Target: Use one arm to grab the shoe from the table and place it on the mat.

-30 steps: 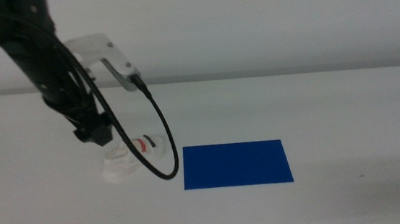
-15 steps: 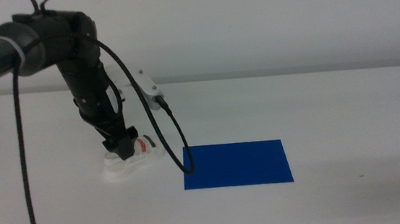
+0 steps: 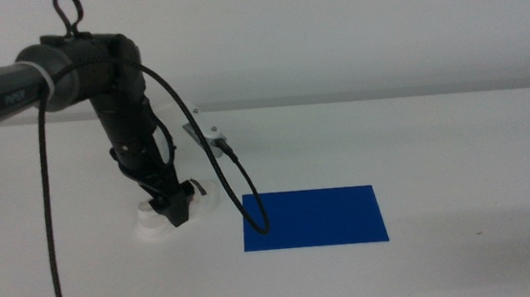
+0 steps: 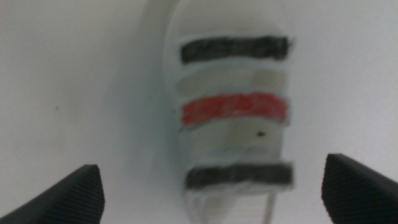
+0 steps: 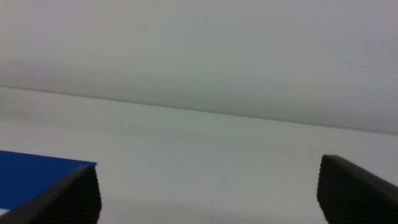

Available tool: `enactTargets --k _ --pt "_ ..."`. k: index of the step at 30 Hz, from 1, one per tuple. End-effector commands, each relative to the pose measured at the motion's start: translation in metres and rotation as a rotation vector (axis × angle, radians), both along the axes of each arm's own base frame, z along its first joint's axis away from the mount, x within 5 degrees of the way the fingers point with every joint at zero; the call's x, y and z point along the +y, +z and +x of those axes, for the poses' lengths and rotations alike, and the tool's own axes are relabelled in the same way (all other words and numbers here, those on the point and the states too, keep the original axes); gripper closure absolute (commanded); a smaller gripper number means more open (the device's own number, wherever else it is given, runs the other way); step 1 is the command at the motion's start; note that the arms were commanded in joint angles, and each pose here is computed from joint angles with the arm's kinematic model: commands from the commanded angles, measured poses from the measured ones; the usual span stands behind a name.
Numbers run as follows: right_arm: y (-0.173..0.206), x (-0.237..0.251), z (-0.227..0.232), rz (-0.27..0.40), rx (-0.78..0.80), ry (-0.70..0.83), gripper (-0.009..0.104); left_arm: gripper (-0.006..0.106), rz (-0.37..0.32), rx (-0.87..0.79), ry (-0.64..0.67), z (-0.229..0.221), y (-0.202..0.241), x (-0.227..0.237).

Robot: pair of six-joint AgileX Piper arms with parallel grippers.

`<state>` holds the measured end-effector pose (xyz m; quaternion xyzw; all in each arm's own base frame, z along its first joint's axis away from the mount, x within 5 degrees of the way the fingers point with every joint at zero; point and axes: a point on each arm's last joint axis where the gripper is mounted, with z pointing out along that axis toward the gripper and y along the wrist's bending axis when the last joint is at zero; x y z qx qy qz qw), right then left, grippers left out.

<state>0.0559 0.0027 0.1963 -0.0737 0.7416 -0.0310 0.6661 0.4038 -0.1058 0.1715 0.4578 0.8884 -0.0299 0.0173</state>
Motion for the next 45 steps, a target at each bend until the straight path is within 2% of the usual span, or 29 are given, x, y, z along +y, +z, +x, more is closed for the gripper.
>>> enactTargets --k 1,10,17,20,23,25,28,33,36,45 --pt "-0.012 0.000 -0.001 -0.001 -0.002 0.000 0.002 0.007 -0.020 -0.015 -0.002 0.000 0.002 -0.010" --pt "-0.012 0.000 -0.001 -0.001 -0.002 0.000 0.002 0.011 -0.034 0.012 0.009 0.002 -0.013 -0.014" --pt "-0.012 0.000 -0.001 -0.001 -0.002 0.000 0.002 0.029 -0.042 0.027 0.016 0.003 -0.022 -0.015" --pt "-0.012 0.000 -0.001 -0.001 -0.002 0.000 0.002 0.046 -0.043 0.030 0.017 0.003 -0.023 -0.015" --pt "-0.012 0.000 -0.001 -0.001 -0.002 0.000 0.002 0.071 -0.040 0.058 0.015 0.000 -0.019 -0.015" --pt "-0.012 0.000 -0.001 -0.001 -0.002 0.000 0.002 0.087 -0.046 0.061 0.010 -0.004 -0.005 -0.016" --pt "-0.012 0.000 -0.001 -0.001 -0.002 0.000 0.002 0.102 -0.053 0.012 0.047 -0.014 0.029 -0.021" --pt "-0.012 0.000 -0.001 -0.001 -0.002 0.000 0.002 0.101 0.016 -0.052 0.095 -0.036 0.062 -0.051" --pt "-0.012 0.000 -0.001 -0.001 -0.002 0.000 0.002 0.101 0.049 -0.017 0.051 -0.044 0.061 -0.083" --pt "-0.012 0.000 -0.001 -0.001 -0.002 0.000 0.002 0.101 0.004 -0.045 -0.137 -0.059 0.034 -0.202"
